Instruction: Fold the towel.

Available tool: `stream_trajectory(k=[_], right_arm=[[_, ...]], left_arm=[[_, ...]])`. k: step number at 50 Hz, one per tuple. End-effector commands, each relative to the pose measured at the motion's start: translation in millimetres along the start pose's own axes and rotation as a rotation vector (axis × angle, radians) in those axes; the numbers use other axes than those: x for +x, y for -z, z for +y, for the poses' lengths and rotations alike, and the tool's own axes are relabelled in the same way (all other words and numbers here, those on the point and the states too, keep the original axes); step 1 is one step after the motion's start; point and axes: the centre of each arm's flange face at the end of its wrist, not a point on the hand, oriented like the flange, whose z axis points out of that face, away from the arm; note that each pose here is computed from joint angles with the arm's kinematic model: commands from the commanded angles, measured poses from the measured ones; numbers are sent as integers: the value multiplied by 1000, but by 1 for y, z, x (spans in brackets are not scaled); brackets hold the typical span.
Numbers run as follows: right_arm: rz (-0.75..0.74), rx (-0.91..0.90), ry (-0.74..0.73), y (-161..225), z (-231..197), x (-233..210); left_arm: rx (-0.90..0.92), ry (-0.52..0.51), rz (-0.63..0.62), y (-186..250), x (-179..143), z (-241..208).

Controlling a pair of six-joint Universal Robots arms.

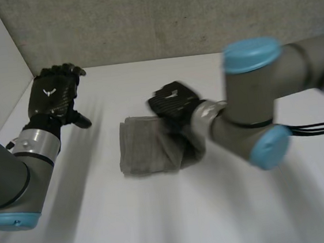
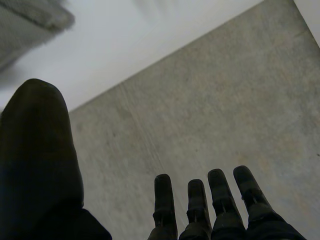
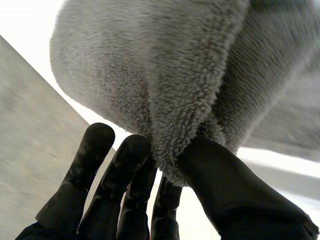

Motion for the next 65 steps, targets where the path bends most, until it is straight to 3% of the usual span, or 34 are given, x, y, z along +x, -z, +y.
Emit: stream_trajectory(k=[1, 7, 14, 20, 22, 26, 29, 35, 41, 49, 58, 65], right_arm=[[-125, 40, 33, -35, 3, -64], [-128, 16, 36, -52, 20, -80], [-106, -37, 13, -42, 12, -75], [-27, -80, -123, -17, -13, -41], [40, -99, -205, -2, -19, -9], [93, -113, -235, 13, -19, 17], [176, -130, -262, 26, -6, 52], [232, -149, -297, 34, 15, 72], [242, -151, -304, 32, 29, 72], [233, -170, -308, 16, 54, 67], [220, -166, -306, -2, 65, 63], [156, -133, -329, -28, 68, 38]], left_arm=[[39, 40, -13, -2, -4, -13], [38, 42, -30, -3, -8, -12], [46, 40, -38, -6, -11, -14], [71, 48, -36, -14, -10, -20], [76, 79, -21, -19, -5, -20], [76, 131, 0, -23, 1, -19], [42, 219, 67, -30, 25, -7], [-58, 240, 149, -39, 60, 27], [-157, 222, 198, -36, 83, 58], [-222, 102, 253, -22, 103, 85], [-261, 86, 240, -12, 95, 91], [-314, 85, 180, -1, 69, 98]])
